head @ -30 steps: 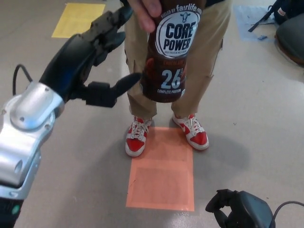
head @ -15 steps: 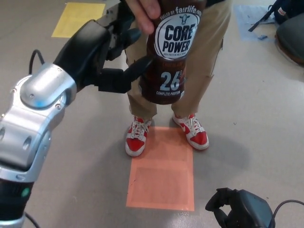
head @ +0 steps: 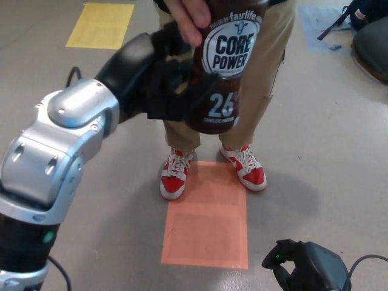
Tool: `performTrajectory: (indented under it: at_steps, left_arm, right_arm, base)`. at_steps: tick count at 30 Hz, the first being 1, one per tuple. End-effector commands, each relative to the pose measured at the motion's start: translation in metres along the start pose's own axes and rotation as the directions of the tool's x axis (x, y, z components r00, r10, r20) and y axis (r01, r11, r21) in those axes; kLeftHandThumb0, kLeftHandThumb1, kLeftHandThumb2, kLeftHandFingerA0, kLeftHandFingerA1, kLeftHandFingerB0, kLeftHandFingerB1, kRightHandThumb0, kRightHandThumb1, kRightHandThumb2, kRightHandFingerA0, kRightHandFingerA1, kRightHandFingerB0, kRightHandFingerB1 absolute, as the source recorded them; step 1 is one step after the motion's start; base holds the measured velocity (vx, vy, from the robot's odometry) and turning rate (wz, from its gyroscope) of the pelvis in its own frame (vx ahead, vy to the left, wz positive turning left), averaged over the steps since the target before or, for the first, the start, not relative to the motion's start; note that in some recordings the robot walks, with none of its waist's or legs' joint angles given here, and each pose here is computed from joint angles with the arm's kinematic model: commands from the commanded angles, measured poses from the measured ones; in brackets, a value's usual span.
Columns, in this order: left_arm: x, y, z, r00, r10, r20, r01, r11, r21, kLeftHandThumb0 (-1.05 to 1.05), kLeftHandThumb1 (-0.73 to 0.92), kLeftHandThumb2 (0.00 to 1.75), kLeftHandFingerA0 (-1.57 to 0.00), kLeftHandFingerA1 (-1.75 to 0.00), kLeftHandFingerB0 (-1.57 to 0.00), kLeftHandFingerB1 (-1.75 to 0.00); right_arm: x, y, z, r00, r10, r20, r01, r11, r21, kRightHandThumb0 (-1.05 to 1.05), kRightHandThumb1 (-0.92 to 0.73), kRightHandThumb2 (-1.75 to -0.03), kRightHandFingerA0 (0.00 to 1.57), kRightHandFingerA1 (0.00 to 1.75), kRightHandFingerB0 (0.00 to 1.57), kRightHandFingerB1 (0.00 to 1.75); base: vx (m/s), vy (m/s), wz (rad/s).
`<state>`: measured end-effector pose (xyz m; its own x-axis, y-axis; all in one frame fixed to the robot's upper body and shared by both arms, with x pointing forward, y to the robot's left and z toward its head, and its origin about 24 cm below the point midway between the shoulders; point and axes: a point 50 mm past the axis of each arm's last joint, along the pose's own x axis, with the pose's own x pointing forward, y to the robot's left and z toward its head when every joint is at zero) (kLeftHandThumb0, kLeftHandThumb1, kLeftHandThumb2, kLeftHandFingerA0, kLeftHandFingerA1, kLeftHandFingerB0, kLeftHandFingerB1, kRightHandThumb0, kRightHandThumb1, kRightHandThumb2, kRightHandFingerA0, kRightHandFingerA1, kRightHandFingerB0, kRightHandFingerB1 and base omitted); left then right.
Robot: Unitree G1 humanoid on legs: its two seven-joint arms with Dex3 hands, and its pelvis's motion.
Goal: The robot recieved a bottle of protein shake from a person using its left hand and then shake the protein up and down 2 two times and hand it back to the person
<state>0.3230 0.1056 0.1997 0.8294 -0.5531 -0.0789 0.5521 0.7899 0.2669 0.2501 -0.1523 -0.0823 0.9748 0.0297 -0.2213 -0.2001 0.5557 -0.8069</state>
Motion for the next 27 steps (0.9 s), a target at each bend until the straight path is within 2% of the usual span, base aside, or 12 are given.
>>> performTrajectory:
  at_steps: [1, 5, 13, 16, 17, 18, 19, 20, 21, 24, 26, 27]
  left_arm:
    - [-0.003, -0.043, 0.002, 0.882, -0.325, -0.341, 0.279, 0.944, -0.177, -0.91, 0.56, 0.94, 0.0, -0.18, 0.0, 0.0]
    - [-0.002, -0.05, 0.001, 0.88, -0.33, -0.343, 0.282, 0.942, -0.182, -0.91, 0.56, 0.92, -0.02, -0.22, 0.0, 0.0]
    - [0.0, -0.054, 0.008, 0.877, -0.337, -0.342, 0.279, 0.937, -0.21, -0.85, 0.54, 0.9, -0.01, -0.22, 0.0, -0.02]
    - [0.002, -0.053, 0.009, 0.888, -0.311, -0.34, 0.256, 0.946, -0.198, -0.84, 0.54, 0.89, -0.02, -0.33, 0.0, -0.02]
    - [0.003, -0.053, 0.008, 0.9, -0.279, -0.335, 0.222, 0.954, -0.2, -0.75, 0.62, 0.59, -0.17, -0.37, 0.0, -0.13]
    - [0.004, -0.054, 0.006, 0.925, -0.225, -0.306, 0.175, 0.967, -0.183, -0.62, 0.51, 0.83, -0.43, -0.54, -0.02, -0.22]
    - [0.004, -0.056, 0.004, 0.951, -0.162, -0.264, 0.122, 0.98, -0.16, -0.62, 0.51, 0.83, -0.43, -0.54, -0.02, -0.22]
    - [0.004, -0.06, 0.001, 0.969, -0.133, -0.209, 0.09, 0.975, -0.203, -0.51, 0.56, 0.77, -0.68, -0.56, -0.06, -0.31]
    - [0.003, -0.062, -0.001, 0.983, -0.09, -0.162, 0.053, 0.974, -0.22, -0.32, 0.77, 0.64, -0.92, -0.5, -0.21, -0.29]
    - [0.002, -0.065, -0.004, 0.996, -0.01, -0.093, -0.013, 0.971, -0.237, -0.25, 0.85, 0.66, -1.01, -0.51, -0.29, -0.3]
    - [0.002, -0.064, -0.005, 0.997, 0.073, -0.039, -0.08, 0.965, -0.249, -0.19, 0.86, 0.65, -1.09, -0.61, -0.7, -0.49]
    - [0.002, -0.062, -0.005, 0.994, 0.109, -0.021, -0.111, 0.964, -0.24, -0.19, 0.86, 0.65, -1.09, -0.61, -0.7, -0.49]
  right_arm:
    - [0.008, -0.018, -0.004, 0.999, -0.051, 0.015, 0.051, 0.999, -0.007, -0.5, -0.6, -1.03, 0.95, 0.94, 0.9, 0.71]
    - [0.009, -0.018, -0.003, 0.999, -0.05, 0.015, 0.05, 0.999, 0.0, -0.5, -0.59, -1.03, 0.93, 0.87, 0.89, 0.72]
    - [0.011, -0.021, -0.001, 0.997, -0.068, 0.021, 0.068, 0.998, 0.004, -0.49, -0.52, -1.12, 0.97, 1.01, 0.88, 0.82]
    - [0.012, -0.021, -0.001, 0.998, -0.059, 0.015, 0.059, 0.998, 0.011, -0.5, -0.58, -1.05, 0.95, 0.99, 0.91, 0.74]
    - [0.012, -0.021, -0.001, 0.998, -0.054, 0.013, 0.054, 0.998, 0.013, -0.51, -0.59, -1.06, 0.94, 0.98, 0.91, 0.74]
    - [0.012, -0.021, -0.001, 0.999, -0.052, 0.011, 0.051, 0.999, 0.013, -0.5, -0.58, -1.07, 0.94, 0.95, 0.9, 0.74]
    - [0.012, -0.021, -0.001, 0.999, -0.051, 0.01, 0.05, 0.999, 0.012, -0.5, -0.58, -1.07, 0.94, 0.95, 0.9, 0.74]
    - [0.013, -0.021, -0.001, 0.999, -0.051, 0.007, 0.051, 0.999, 0.014, -0.5, -0.58, -1.06, 0.93, 0.93, 0.91, 0.73]
    - [0.013, -0.021, 0.0, 0.999, -0.05, 0.007, 0.05, 0.999, 0.015, -0.49, -0.59, -1.05, 0.93, 0.94, 0.91, 0.73]
    - [0.014, -0.021, 0.001, 0.999, -0.05, 0.008, 0.05, 0.999, 0.019, -0.49, -0.59, -1.04, 0.94, 0.92, 0.91, 0.72]
    - [0.014, -0.021, 0.0, 0.999, -0.048, 0.011, 0.048, 0.999, 0.019, -0.49, -0.54, -1.13, 0.9, 0.96, 0.86, 0.79]
    - [0.013, -0.021, 0.0, 0.999, -0.048, 0.012, 0.048, 0.999, 0.02, -0.49, -0.54, -1.13, 0.9, 0.96, 0.86, 0.79]
  base:
    - [0.0, 0.0, 0.0]
    - [0.0, 0.0, 0.0]
    - [0.0, 0.0, 0.0]
    - [0.0, 0.0, 0.0]
    - [0.0, 0.0, 0.0]
    - [0.0, 0.0, 0.0]
    - [0.0, 0.0, 0.0]
    - [0.0, 0.0, 0.0]
    - [0.0, 0.0, 0.0]
    - [0.0, 0.0, 0.0]
    - [0.0, 0.0, 0.0]
    - [0.0, 0.0, 0.0]
